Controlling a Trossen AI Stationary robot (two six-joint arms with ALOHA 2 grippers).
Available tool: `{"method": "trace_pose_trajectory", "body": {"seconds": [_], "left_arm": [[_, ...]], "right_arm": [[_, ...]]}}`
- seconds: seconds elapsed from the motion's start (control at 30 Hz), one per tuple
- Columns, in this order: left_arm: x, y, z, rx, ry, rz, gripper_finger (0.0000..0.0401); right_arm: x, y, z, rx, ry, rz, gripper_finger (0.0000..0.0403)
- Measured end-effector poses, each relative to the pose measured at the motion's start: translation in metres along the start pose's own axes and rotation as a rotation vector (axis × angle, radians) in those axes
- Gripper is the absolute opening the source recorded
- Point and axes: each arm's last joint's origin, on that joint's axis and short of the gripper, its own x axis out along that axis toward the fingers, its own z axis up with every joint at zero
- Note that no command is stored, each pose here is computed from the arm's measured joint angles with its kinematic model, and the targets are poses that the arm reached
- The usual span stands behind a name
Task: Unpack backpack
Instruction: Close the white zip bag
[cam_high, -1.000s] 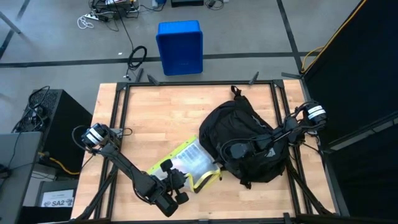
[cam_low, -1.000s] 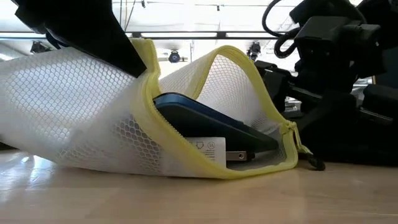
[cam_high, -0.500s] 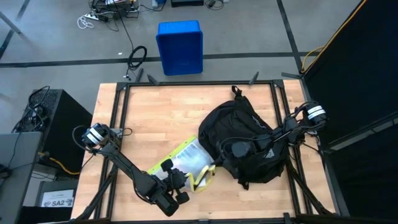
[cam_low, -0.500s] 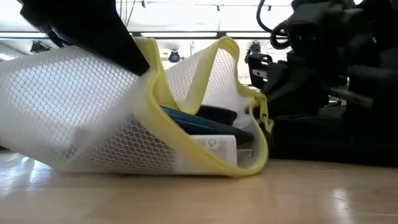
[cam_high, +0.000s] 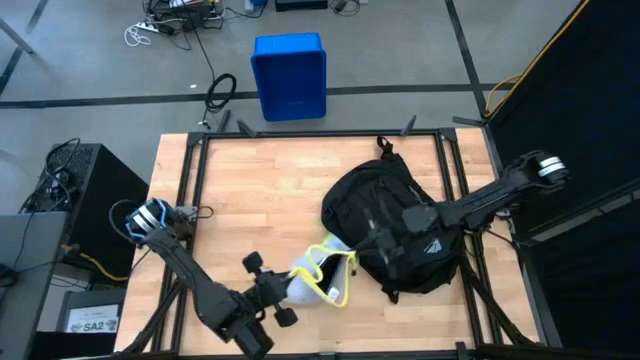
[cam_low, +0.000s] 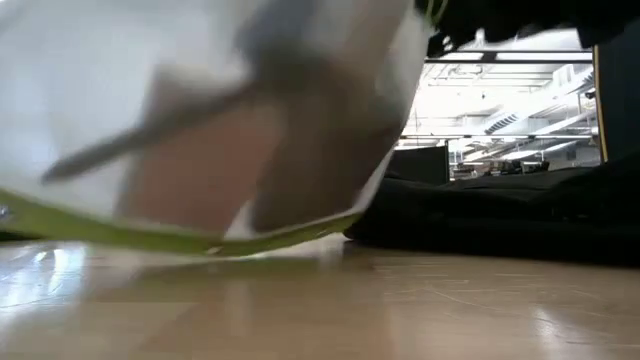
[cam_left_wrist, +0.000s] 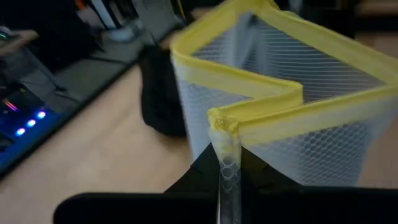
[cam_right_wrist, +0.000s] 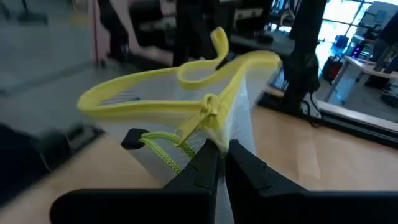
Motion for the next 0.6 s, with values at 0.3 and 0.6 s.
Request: {"method": "trace_pose_trajectory", "body": {"seconds": [0.3,0.6], "left_arm": [[-0.027,0.037,-0.009,-0.148,-0.096,0.040,0.0000],[-0.024,0.082,-0.060,-0.351,-0.045,0.021,0.0000]], "right_arm": [[-0.031,-0.007,0.029,0.281,-0.108,0.011,0.0000],[-0.033,-0.033,0.013,0.502,0.004,-0.048,0.0000]]}}
